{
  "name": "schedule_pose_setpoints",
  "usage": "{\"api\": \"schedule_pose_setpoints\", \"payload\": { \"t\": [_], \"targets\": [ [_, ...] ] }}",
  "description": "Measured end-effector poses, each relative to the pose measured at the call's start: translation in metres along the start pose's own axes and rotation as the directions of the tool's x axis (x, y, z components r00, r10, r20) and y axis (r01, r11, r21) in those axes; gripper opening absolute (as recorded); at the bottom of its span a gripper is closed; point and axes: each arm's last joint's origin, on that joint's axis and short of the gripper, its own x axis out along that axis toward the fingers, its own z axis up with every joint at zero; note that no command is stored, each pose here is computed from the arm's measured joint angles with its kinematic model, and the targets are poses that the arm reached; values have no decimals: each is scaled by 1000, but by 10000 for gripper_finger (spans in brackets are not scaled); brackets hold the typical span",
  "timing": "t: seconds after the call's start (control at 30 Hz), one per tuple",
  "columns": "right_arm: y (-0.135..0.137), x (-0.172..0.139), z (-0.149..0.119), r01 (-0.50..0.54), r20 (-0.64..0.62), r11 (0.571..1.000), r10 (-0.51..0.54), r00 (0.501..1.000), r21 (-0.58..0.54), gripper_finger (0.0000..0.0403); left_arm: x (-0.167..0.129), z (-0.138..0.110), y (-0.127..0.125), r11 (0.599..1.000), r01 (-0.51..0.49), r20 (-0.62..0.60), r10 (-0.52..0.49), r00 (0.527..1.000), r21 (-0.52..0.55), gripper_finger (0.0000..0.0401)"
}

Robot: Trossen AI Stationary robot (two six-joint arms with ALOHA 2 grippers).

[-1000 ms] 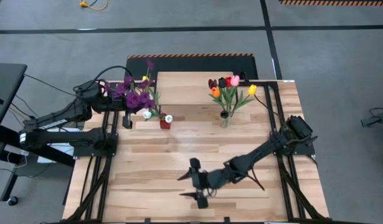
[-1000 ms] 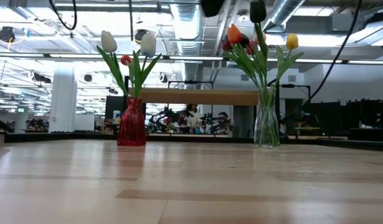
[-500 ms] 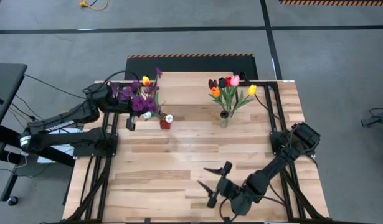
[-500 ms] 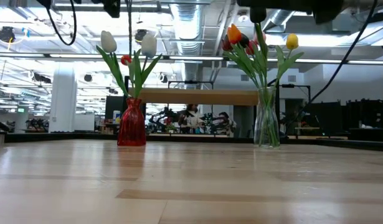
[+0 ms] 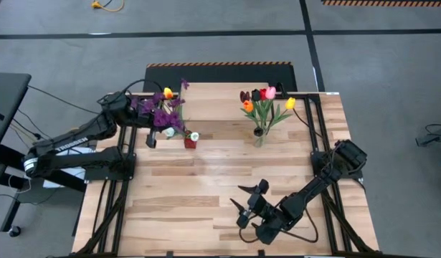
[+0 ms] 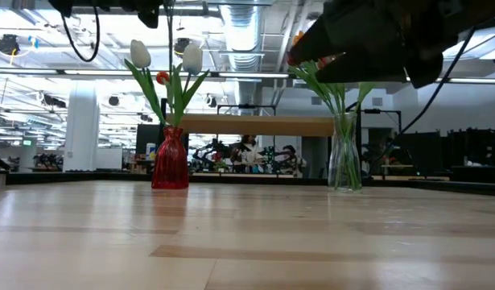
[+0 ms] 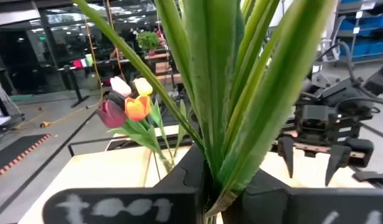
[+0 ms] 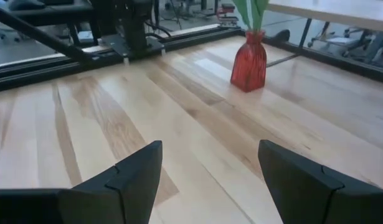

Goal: Pick and place flowers into a vace then onto a shelf
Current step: Put the purple flowers into the red vase

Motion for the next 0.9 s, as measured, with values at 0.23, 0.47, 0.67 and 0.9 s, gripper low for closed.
{"api": "schedule_pose_setpoints", "payload": {
  "t": [0.23,0.47,0.67,0.9],
  "targets": [
    [-1,0,-1,2,-4,1000,-2,1000,0,260,11,-11,8,999,-39,-55,40,998,16,0],
    [0,-1,-1,-7,-10,1000,7,1000,0,260,12,-16,15,993,-106,-97,110,989,49,0],
    [0,-1,-1,-7,-11,1000,7,1000,-1,260,6,-27,22,987,-159,-97,162,982,30,0],
    [0,-1,-1,-15,-19,1000,15,1000,0,260,4,-49,22,987,-158,-69,157,985,-11,0]
  ]
}}
